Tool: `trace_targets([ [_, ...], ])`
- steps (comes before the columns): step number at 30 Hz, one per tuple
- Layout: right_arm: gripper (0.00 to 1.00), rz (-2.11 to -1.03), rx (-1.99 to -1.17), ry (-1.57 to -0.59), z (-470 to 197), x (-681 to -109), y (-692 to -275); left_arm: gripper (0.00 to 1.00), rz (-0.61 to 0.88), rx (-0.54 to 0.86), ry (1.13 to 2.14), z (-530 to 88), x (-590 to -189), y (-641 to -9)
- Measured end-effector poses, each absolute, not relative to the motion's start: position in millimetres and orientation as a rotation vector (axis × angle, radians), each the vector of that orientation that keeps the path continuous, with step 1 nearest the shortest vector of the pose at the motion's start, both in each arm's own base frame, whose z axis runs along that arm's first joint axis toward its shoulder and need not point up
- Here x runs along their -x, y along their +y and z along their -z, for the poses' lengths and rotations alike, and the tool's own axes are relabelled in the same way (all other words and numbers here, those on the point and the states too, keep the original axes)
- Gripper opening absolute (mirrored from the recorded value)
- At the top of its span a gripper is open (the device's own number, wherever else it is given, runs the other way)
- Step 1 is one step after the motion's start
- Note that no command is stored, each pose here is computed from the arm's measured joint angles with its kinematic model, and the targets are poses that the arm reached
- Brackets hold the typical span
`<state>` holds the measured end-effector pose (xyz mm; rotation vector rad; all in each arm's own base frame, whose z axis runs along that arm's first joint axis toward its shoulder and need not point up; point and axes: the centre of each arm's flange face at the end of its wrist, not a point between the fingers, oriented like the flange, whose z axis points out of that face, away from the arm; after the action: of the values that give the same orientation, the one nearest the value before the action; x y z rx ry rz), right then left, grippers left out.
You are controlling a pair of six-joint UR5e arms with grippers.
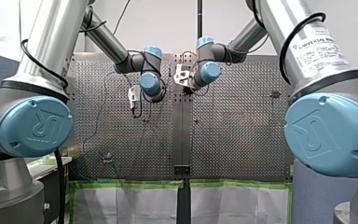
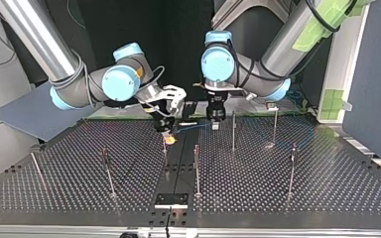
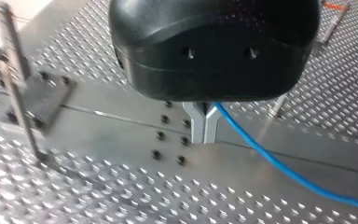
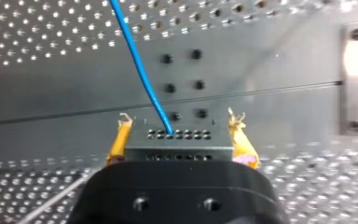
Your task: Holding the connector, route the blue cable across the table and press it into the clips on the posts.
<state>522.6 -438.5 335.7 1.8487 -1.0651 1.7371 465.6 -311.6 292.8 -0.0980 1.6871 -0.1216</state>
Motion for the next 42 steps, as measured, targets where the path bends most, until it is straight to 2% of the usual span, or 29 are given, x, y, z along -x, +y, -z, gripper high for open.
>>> trace_targets([
  [24,0.00,-1.861,-1.664,-0.977,-464,-490,-398,0.00,0.180,0.173,1.463,-414,-433,-293],
  [34,0.00,-1.818,-1.706,-0.999,-435,-497,-410,0.00,0.200,0.153,1.437,-423,-439,-295],
  [42,0.00,-1.815,-1.698,-1.012,-429,-496,-419,0.00,0.203,0.153,1.440,-413,-454,-293],
])
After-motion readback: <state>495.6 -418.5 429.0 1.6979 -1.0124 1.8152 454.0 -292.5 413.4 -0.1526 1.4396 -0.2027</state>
